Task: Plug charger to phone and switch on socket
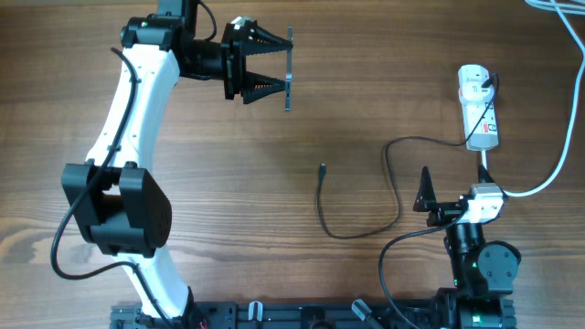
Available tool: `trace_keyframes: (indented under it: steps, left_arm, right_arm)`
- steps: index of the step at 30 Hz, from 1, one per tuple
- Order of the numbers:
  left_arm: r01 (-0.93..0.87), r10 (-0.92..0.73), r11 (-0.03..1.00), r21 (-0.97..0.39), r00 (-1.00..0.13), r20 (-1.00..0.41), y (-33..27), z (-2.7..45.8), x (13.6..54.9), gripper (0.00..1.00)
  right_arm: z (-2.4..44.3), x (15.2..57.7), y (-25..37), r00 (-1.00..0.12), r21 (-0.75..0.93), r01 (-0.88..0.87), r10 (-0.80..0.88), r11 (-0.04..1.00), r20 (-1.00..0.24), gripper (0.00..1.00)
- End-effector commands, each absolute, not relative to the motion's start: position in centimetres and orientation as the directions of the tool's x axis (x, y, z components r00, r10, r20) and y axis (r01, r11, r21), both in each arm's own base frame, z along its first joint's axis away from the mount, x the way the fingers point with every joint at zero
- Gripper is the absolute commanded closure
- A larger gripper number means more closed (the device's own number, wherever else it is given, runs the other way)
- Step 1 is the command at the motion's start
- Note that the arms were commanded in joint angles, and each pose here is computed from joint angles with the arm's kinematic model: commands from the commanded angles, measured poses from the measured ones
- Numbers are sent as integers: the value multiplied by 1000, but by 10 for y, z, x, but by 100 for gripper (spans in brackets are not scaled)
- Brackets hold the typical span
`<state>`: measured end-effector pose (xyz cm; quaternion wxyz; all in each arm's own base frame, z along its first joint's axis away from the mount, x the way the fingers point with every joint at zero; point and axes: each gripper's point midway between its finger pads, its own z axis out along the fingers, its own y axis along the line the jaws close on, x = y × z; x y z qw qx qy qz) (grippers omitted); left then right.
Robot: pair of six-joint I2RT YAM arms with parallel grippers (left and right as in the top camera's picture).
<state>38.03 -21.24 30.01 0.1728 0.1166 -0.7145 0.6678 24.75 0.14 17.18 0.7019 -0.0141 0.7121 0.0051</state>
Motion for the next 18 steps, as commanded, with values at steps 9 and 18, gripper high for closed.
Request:
trace_keyframes:
  steps: [9,18]
  left_arm:
    - [-467,95,44,-883,-878,469,-211,318,367,30]
    - [-541,91,52,-840,-835,543,-211,317,363,31]
  right_arm:
    - [190,243,35,-41,421,-225,423,879,-905,1]
    - [199,232,65,-184,616,-361,594,700,-783,0]
